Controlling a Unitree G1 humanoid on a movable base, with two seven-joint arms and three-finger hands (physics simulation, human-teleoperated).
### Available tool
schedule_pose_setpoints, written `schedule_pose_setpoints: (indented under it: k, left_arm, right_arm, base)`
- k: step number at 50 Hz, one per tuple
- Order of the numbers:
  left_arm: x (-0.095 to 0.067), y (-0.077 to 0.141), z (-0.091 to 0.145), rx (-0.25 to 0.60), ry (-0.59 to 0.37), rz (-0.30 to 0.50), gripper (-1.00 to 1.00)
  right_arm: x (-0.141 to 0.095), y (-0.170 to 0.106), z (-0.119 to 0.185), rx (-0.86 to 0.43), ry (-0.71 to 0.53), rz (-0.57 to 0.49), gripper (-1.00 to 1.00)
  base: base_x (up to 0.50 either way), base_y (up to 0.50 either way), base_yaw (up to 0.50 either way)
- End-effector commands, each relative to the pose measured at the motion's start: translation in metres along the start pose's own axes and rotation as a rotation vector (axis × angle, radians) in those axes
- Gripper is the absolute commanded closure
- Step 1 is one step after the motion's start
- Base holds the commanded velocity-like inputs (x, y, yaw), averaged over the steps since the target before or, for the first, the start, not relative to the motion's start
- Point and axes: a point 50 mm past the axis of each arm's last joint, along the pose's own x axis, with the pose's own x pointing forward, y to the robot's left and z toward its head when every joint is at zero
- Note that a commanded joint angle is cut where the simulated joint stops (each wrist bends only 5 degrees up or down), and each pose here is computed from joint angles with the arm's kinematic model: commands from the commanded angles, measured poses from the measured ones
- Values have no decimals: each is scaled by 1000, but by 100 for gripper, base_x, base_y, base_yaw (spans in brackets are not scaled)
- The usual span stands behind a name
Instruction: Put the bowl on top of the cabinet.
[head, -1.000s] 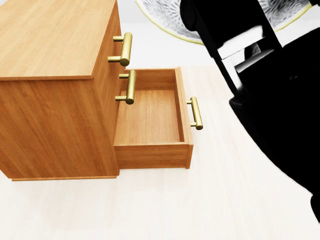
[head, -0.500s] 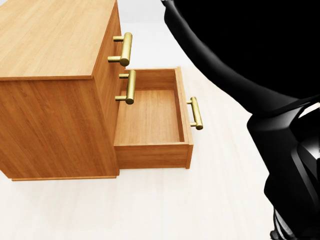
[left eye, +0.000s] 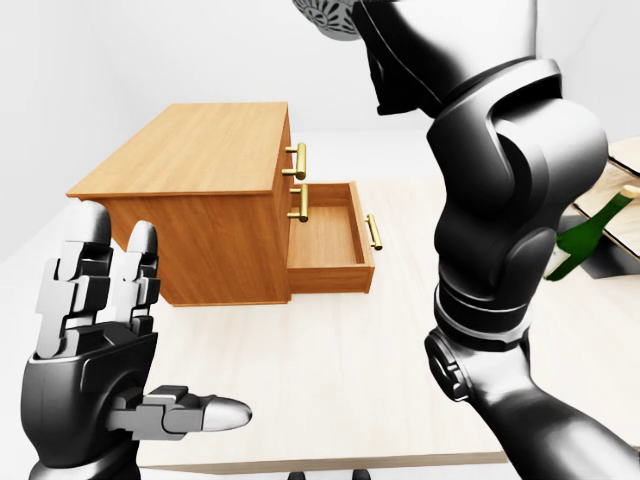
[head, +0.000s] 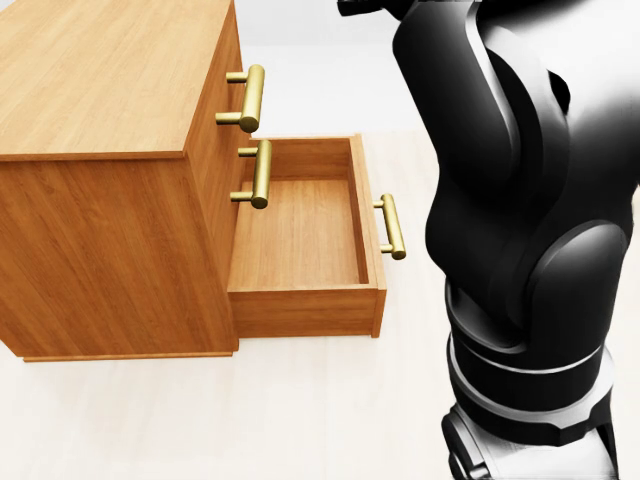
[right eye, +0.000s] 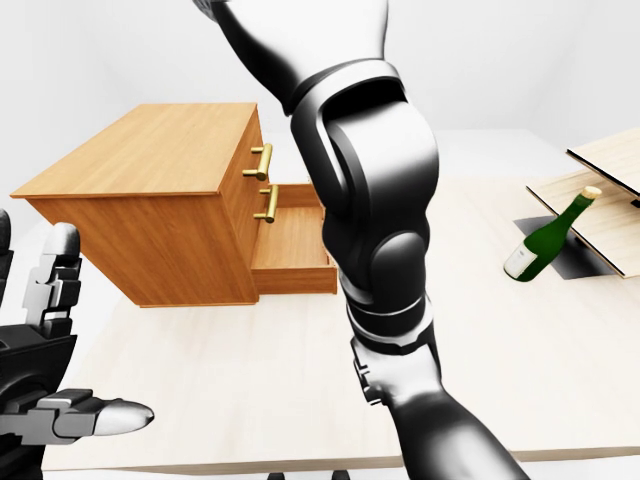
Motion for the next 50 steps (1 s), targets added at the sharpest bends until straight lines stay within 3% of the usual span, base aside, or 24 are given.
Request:
schedule_pose_setpoints:
  k: [1, 9, 22, 50]
  left_arm:
    - [0, 0, 0, 0, 1, 0, -100]
    - [0, -1, -3, -4, 10, -2, -100]
    - [1, -2, -6, -9, 25, -5, -100]
    - [1, 0, -4, -7, 13, 1, -100]
  right_arm:
    - [31, 16, 7, 59, -26, 123, 100]
    - [41, 33, 18, 84, -65, 214, 100]
    - [36, 47, 41, 116, -110, 254, 100]
    - [10, 45, 85, 228, -178, 214, 100]
  base:
    - [0, 0, 0]
    - [0, 0, 0]
    - [0, 0, 0]
    - [0, 0, 0]
